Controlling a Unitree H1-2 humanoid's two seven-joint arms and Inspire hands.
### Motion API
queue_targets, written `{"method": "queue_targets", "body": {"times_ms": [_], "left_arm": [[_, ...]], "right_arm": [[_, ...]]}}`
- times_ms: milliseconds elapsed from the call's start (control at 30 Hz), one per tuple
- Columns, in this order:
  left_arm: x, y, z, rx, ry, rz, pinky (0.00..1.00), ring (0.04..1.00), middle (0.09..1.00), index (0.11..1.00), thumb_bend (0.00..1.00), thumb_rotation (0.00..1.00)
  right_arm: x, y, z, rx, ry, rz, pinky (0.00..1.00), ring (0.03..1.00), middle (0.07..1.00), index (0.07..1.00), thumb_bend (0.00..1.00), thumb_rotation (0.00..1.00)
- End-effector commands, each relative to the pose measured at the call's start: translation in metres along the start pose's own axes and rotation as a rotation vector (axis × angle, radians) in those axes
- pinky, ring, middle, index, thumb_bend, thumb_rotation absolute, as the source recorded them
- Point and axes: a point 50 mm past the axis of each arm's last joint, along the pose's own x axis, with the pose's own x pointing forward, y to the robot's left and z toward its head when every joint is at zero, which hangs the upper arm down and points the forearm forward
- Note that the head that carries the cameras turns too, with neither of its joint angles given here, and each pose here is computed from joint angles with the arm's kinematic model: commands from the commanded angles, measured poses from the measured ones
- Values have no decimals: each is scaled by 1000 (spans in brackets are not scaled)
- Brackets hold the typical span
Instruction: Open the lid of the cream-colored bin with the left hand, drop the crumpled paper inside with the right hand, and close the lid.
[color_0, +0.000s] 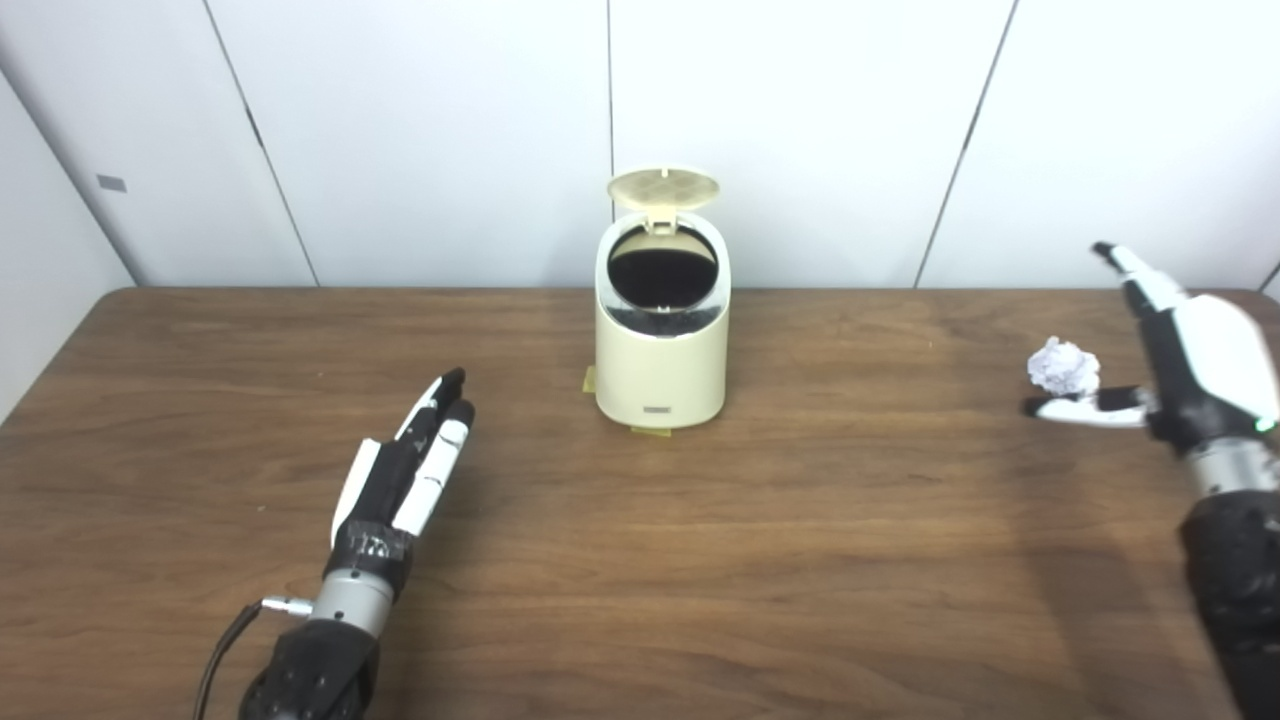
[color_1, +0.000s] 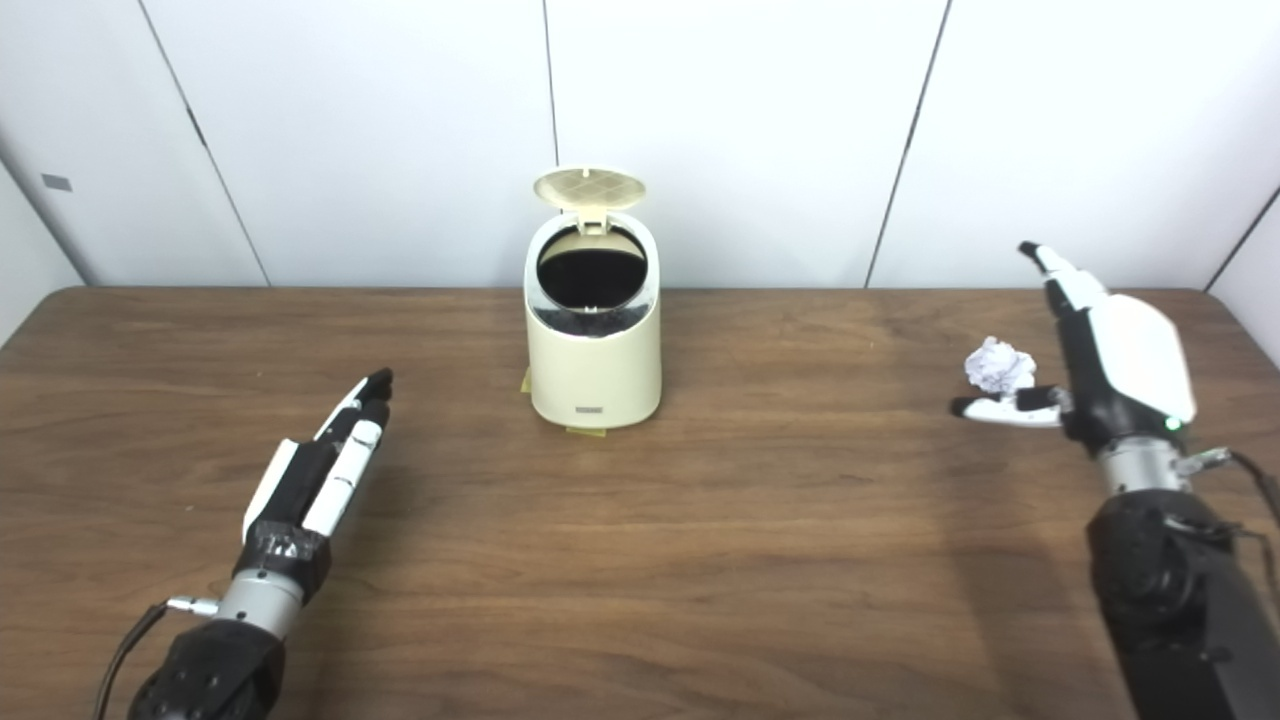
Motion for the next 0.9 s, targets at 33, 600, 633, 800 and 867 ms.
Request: {"method": "queue_targets", "body": {"times_ms": [33, 600, 633, 800, 867], "left_arm": [[8, 5, 12, 11, -60, -2, 941, 987, 991, 1000, 581, 853], [-3, 17, 12, 44, -57, 35, 998, 1000, 1000, 1000, 626, 822], [-5, 18, 13, 47, -59, 36, 999, 1000, 1000, 1000, 627, 816], [-10, 21, 14, 50, -56, 46, 1000, 1000, 1000, 1000, 625, 772], [-12, 23, 14, 50, -52, 48, 1000, 989, 988, 1000, 621, 760]], "right_arm": [[26, -17, 8, -87, -10, -51, 881, 921, 882, 889, 960, 132], [110, 19, -11, 92, 123, 221, 738, 846, 866, 846, 928, 89], [113, 22, -12, 102, 127, 230, 733, 841, 866, 843, 922, 87], [123, 33, -11, 135, 145, 249, 740, 831, 858, 828, 905, 79], [124, 37, -11, 131, 151, 251, 748, 833, 857, 830, 896, 81]]}}
